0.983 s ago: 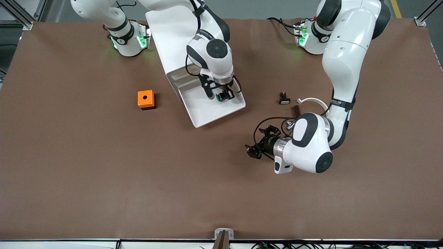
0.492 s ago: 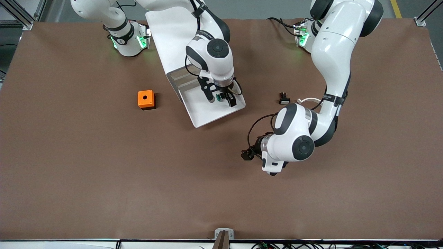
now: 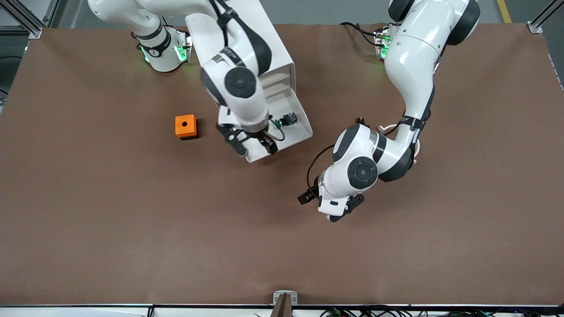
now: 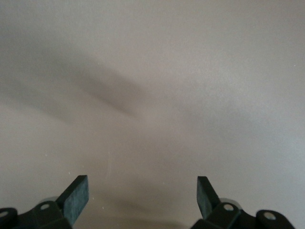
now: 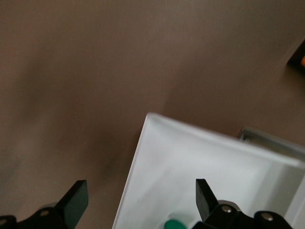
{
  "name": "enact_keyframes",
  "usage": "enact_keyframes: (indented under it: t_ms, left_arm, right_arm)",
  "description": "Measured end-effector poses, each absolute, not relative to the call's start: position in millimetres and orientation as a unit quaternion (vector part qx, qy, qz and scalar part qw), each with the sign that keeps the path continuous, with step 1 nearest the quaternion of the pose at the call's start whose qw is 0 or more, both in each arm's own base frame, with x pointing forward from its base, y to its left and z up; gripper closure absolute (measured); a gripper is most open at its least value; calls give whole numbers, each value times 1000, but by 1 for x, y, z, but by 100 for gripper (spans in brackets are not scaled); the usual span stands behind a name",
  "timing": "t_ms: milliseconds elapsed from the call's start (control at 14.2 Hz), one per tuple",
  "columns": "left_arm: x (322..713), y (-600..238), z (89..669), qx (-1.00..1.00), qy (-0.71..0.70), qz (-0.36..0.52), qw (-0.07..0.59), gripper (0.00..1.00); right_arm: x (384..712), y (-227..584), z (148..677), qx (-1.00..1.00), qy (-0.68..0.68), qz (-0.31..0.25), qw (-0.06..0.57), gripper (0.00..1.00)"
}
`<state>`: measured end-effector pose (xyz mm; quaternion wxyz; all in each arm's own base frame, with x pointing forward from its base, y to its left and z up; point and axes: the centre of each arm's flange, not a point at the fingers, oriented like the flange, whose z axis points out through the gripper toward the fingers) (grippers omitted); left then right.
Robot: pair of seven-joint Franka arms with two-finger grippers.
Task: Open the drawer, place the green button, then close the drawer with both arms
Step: 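Push the drawer inward with the left gripper while the right gripper withdraws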
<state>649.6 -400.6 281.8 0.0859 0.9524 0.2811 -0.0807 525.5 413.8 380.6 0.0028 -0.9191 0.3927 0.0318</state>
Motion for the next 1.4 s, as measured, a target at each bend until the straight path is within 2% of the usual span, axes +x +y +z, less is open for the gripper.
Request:
enact_keyframes:
  t_ms: [281,562,1054,1405]
  left_arm:
    - [643,-409,275,959,266,-66,75,0]
    - [614,-447,267,970,228,-58,60,0]
    - [592,-473,262,972,222,-55,48,0]
    - [557,-505,247,972,223,-67,33,0]
  right_arm:
    - [569,310,423,-950,306,53,-9,0]
    - [592,217,455,-972,225,67,-4,0]
    - [612,83,494,-991,104,82,-9,0]
    - [612,21,524,-994,57,97,-3,0]
